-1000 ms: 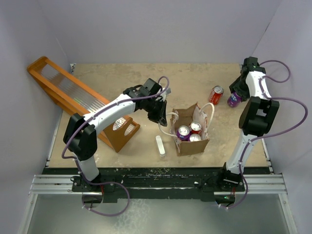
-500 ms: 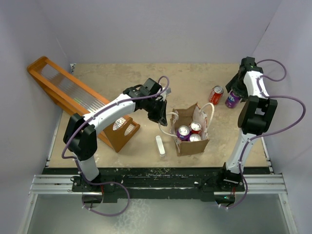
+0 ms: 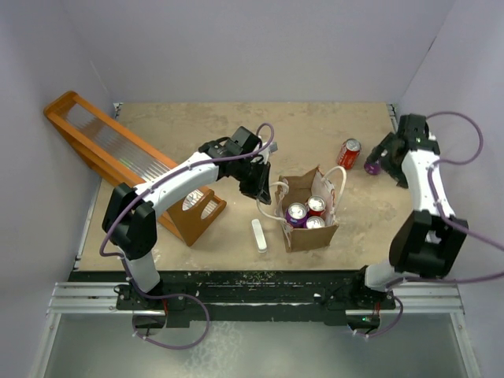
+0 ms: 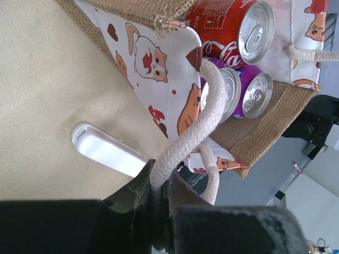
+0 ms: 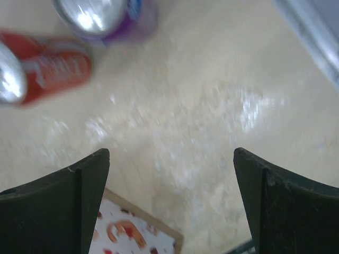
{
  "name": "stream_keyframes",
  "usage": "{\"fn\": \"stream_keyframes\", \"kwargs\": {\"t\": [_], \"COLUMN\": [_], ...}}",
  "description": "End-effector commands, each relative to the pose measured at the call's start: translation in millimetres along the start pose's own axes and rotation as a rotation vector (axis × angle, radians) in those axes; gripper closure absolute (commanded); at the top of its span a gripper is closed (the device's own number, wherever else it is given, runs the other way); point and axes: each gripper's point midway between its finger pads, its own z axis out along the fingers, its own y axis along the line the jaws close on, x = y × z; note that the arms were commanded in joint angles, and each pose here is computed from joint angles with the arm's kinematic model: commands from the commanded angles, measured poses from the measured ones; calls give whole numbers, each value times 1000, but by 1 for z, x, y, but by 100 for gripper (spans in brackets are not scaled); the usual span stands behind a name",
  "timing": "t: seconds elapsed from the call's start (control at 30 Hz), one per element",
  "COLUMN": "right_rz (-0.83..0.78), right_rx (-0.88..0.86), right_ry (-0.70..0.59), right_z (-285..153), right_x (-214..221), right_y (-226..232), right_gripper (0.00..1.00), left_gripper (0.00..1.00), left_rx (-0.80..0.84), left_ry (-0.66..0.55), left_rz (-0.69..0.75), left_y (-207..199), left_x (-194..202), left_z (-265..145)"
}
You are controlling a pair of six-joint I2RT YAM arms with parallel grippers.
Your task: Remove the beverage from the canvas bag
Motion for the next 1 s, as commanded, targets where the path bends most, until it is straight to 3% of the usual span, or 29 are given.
{"fn": "stream_keyframes", "kwargs": {"t": [0.0,0.17,0.33,0.63,0.77,0.97], "right_rz": [-26,-53,-159,-267,-296,-348], "right_rx": [-89,-236,-436,-860,-902,-830], "right_ry": [70,64,-22,-32,13,140], "right_z": [-13,-52,-116,-227,-249,-235], "right_x": [60,91,71,61,77,125], "right_y": [-14,-17,2,87,119,144], "right_gripper": [0,1,1,1,2,5], "left_gripper": [100,100,100,100,100,100], "left_rx": [36,64,88,118,115,117], "left_ry": [-62,-58,-43,-36,-40,-37], "left_rz": [77,89,75,64,68,73], "left_y": [-10,-12,-14,-16,-16,-16], "left_x": [-10,-10,-4,6,6,5], "left_z": [-16,-17,-16,-17,-18,-18]}}
